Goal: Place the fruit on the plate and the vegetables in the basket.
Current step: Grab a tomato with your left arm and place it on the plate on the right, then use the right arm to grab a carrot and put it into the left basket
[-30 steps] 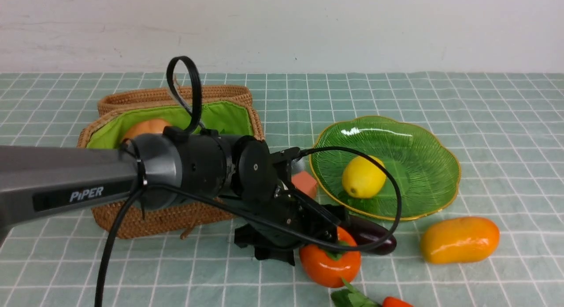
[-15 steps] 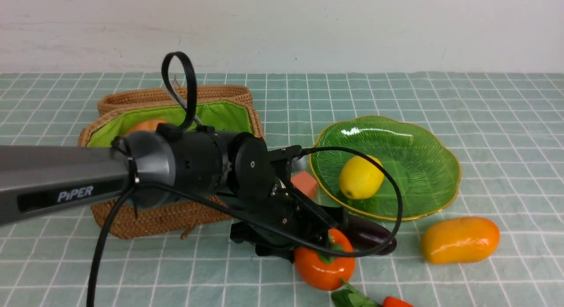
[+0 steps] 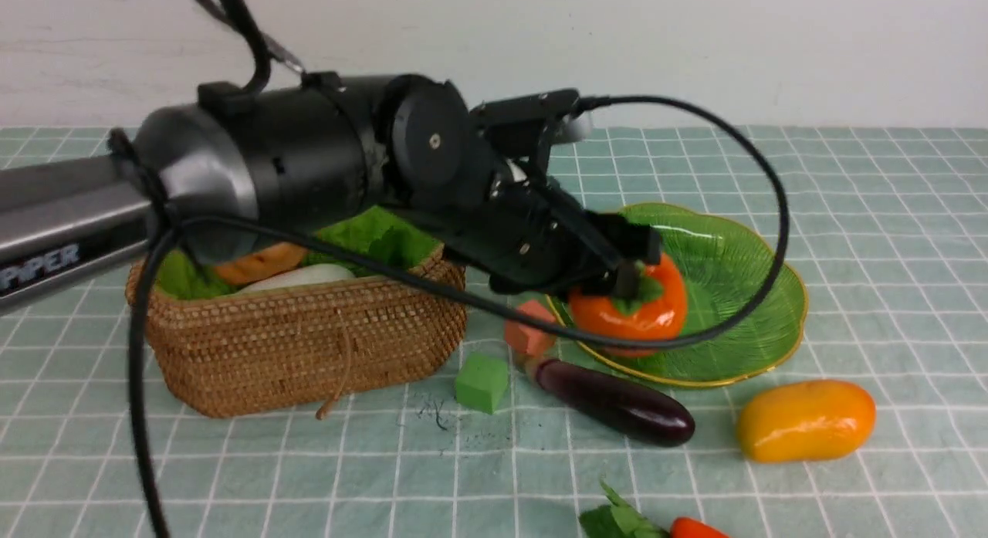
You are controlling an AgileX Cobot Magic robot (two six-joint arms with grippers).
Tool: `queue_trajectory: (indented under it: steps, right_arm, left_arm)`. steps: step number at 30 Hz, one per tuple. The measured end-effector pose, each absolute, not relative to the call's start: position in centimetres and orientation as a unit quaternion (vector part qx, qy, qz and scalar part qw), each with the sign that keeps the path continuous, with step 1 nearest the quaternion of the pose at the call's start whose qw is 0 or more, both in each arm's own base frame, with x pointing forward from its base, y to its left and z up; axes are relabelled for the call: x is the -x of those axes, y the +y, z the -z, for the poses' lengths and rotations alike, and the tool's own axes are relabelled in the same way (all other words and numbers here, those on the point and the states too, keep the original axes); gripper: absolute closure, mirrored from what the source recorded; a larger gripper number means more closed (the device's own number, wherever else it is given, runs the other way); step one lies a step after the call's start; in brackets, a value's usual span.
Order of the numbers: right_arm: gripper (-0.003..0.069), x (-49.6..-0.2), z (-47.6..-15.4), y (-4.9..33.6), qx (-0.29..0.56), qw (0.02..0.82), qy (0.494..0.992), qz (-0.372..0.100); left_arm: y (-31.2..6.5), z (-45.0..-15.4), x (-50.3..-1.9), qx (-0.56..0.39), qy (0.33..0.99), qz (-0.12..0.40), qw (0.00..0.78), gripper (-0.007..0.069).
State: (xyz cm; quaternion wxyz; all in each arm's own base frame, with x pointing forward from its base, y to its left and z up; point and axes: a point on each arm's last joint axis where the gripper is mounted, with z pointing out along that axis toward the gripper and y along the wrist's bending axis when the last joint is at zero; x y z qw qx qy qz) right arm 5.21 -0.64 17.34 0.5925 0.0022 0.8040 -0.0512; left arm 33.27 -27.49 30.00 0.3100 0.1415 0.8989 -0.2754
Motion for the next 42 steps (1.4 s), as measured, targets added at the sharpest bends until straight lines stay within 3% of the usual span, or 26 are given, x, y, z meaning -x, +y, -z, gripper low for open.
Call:
queue_trajectory:
  steps: [8, 16, 20, 23, 29, 32, 37, 38, 39, 40, 42]
  right_arm:
    - [0.0418, -5.2, -17.3, -0.6, -0.002, 0.592, 0.804, 0.051]
    - [0.0418, -5.2, -17.3, -0.6, -0.002, 0.592, 0.804, 0.051]
    - [0.0418, -5.2, -17.3, -0.6, -0.002, 0.592, 0.804, 0.051]
    - [0.0418, -5.2, -17.3, -0.6, -0.002, 0.592, 0.804, 0.051]
    - [0.0418, -5.2, -17.3, -0.6, -0.002, 0.592, 0.804, 0.051]
    - [0.0418, -5.2, -17.3, -0.6, -0.002, 0.592, 0.804, 0.051]
    - [0.0418, -5.2, -17.3, -0.6, -0.002, 0.592, 0.804, 0.051]
    - [0.0418, -5.2, -17.3, -0.6, -0.002, 0.592, 0.804, 0.051]
    - [0.0418, -5.2, -17.3, -0.6, -0.002, 0.592, 0.804, 0.051]
    - [0.0418, -5.2, -17.3, -0.6, -0.002, 0.592, 0.804, 0.051]
    - [0.0418, -5.2, -17.3, -0.6, -0.002, 0.592, 0.804, 0.051]
  left_arm:
    - [-33.1, -27.1, -40.5, -0.139, 0.881, 0.295, 0.343, 0.0209]
    - [-35.0, -23.6, -43.1, -0.119, 0.884, 0.303, 0.336, 0.0209]
    - [-35.1, -22.7, -43.2, -0.119, 0.889, 0.299, 0.326, 0.0141]
    - [-35.1, -22.8, -43.2, -0.119, 0.888, 0.300, 0.327, 0.0015]
    - [-35.1, -22.7, -43.1, -0.122, 0.891, 0.297, 0.321, -0.0039]
    - [-34.6, -23.7, -42.6, -0.163, 0.892, 0.272, 0.321, -0.0021]
    - [-32.2, -29.1, -41.2, -0.229, 0.886, 0.234, 0.328, 0.0048]
    - [-30.4, -32.3, -40.2, -0.241, 0.885, 0.222, 0.330, 0.0086]
    - [-30.2, -32.2, -40.2, -0.241, 0.887, 0.220, 0.325, 0.0086]
    - [-27.9, -35.6, -39.0, -0.245, 0.889, 0.209, 0.325, 0.0130]
    - [-24.6, -39.6, -37.0, -0.247, 0.893, 0.187, 0.326, 0.0195]
